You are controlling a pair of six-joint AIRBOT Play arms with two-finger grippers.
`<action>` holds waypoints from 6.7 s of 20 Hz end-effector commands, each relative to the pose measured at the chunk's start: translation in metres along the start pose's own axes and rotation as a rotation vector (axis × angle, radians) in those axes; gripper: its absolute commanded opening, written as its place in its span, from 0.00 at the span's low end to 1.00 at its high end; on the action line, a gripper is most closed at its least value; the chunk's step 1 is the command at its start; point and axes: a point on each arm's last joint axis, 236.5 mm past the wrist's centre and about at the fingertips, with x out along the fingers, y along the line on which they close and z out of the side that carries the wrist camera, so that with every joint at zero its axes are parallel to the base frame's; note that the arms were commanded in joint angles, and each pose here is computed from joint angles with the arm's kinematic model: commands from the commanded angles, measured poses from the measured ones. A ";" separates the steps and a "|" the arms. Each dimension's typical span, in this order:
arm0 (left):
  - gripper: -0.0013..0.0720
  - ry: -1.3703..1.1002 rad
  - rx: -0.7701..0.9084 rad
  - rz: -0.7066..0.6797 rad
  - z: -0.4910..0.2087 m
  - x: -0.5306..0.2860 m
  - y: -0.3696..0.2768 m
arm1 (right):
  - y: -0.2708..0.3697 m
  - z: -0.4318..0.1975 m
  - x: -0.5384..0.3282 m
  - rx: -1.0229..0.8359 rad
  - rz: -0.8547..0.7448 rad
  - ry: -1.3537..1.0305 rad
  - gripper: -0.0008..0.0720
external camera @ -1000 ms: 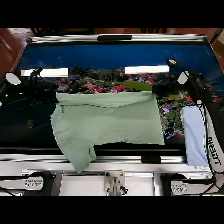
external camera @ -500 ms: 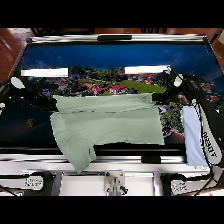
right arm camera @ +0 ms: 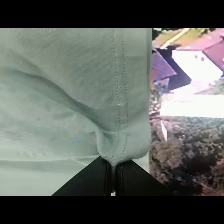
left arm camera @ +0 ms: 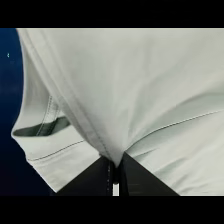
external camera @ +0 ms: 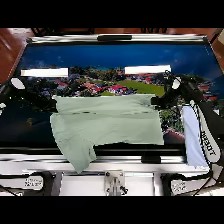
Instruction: Fold the shirts.
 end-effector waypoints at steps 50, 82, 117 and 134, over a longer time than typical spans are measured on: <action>0.13 0.107 -0.234 -0.163 -0.193 0.071 -0.044 | -0.074 -0.114 -0.094 0.220 0.066 0.111 0.79; 0.06 -0.134 0.014 -0.011 -0.105 -0.021 -0.031 | 0.007 -0.111 -0.018 0.080 0.270 0.039 0.11; 0.18 -0.181 -0.107 -0.133 0.082 -0.007 -0.006 | 0.013 0.050 -0.002 0.207 0.232 -0.219 0.30; 0.57 -0.111 -0.166 -0.166 0.057 -0.023 0.007 | -0.012 0.048 0.016 0.343 0.376 -0.166 0.87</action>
